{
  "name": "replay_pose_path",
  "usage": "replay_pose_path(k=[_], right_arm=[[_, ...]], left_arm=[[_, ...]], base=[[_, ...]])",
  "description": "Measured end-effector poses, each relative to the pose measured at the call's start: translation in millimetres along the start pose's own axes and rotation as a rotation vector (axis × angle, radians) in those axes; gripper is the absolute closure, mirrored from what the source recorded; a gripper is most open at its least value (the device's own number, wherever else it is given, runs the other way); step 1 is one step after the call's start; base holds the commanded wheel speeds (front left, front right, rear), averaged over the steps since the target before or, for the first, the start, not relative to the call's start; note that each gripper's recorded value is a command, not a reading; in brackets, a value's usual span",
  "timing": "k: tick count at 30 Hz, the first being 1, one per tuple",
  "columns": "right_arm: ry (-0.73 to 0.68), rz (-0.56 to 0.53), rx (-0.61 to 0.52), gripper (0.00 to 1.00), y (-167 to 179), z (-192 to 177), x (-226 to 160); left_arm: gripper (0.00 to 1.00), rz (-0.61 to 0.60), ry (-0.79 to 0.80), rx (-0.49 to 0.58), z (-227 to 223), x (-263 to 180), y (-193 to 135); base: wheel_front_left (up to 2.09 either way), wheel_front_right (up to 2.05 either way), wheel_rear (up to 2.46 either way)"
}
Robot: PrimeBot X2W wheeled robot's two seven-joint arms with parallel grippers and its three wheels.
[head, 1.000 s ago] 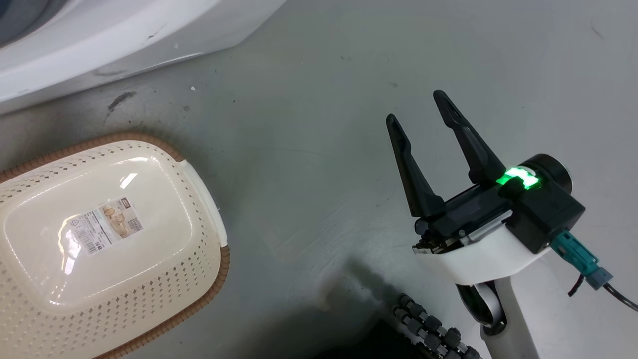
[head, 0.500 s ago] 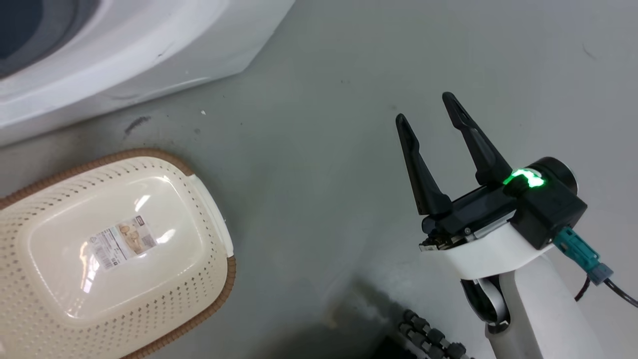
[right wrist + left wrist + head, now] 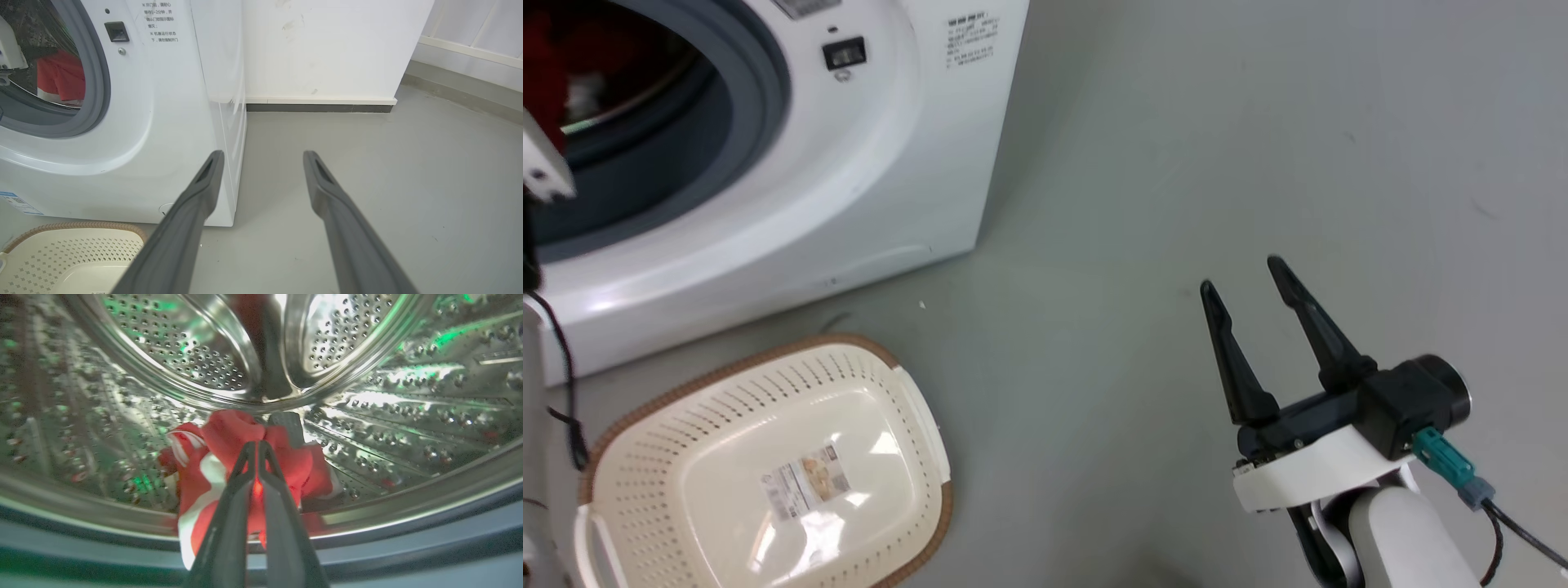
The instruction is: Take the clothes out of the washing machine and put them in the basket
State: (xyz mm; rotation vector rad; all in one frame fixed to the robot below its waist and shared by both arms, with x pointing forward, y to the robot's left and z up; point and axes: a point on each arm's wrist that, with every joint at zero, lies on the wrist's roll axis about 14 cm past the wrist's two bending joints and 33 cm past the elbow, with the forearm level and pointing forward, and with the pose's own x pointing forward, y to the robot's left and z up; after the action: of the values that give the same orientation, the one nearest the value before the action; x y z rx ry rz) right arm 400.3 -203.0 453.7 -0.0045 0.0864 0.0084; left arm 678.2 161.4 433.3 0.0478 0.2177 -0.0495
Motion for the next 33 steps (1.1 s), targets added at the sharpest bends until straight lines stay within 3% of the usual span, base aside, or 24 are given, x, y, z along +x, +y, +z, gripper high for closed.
replay_pose_path(k=[19, 33], right_arm=[[-0.133, -0.003, 0.025, 0.0, 7.5, 58.3, -62.3], [-0.186, 0.065, 0.019, 0.0, 28.7, 81.5, -72.8]], left_arm=[[1.0, -0.047, -0.233, -0.056, 85.1, -130.7, 1.6], [1.0, -0.066, -0.486, -0.06, 159.8, -204.0, 5.9]], base=[[0.0, 0.0, 0.0], [0.0, 0.0, 0.0]])
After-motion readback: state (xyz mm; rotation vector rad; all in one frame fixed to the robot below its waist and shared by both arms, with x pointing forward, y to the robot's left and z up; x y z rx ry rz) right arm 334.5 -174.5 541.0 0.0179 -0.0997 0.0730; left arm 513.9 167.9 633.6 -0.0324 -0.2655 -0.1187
